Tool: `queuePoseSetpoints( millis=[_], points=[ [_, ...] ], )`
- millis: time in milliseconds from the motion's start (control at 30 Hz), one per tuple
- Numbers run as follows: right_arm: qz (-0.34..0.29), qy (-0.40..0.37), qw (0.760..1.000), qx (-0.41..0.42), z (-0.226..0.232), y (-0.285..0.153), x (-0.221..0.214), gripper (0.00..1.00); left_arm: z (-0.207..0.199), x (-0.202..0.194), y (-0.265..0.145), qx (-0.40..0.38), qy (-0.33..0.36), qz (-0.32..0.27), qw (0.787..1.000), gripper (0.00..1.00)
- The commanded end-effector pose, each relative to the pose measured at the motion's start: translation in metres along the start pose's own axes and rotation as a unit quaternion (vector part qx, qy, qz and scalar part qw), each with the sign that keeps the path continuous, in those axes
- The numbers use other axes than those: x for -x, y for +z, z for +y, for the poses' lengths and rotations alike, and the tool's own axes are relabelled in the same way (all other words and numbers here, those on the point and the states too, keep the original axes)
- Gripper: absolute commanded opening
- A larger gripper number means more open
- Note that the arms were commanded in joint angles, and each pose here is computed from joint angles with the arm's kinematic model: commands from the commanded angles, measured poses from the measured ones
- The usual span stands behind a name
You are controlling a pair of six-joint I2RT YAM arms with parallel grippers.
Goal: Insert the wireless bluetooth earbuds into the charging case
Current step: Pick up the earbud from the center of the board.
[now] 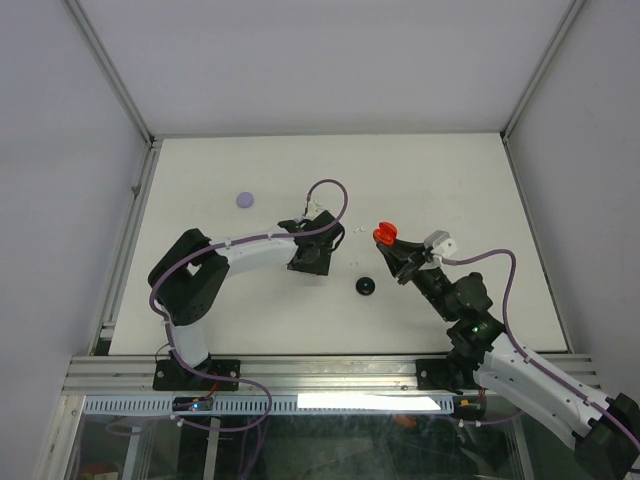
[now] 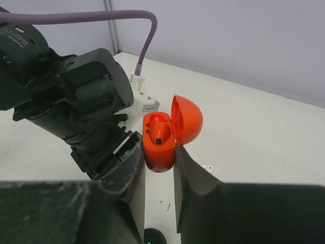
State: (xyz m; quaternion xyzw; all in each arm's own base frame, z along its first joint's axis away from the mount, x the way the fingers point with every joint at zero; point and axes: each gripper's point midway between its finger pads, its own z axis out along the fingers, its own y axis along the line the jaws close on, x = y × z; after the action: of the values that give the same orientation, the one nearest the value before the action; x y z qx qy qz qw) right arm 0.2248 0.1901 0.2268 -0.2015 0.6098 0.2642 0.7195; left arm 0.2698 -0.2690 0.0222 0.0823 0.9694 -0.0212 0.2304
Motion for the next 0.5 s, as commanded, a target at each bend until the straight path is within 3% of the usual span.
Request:
queuePoseSetpoints(
  millis=[0,467],
  points=[
    [-0.028,0.007,1.0,0.005,0.003,0.002,0.014,0.0,0.006,-0.004,-0.007,0.012,0.013,0.001,1.0,0.52],
    [-0.028,0.011,0.999,0.011,0.005,0.004,0.013,0.0,0.006,0.002,-0.021,0.003,0.019,-0.005,1.0,0.47]
  ],
)
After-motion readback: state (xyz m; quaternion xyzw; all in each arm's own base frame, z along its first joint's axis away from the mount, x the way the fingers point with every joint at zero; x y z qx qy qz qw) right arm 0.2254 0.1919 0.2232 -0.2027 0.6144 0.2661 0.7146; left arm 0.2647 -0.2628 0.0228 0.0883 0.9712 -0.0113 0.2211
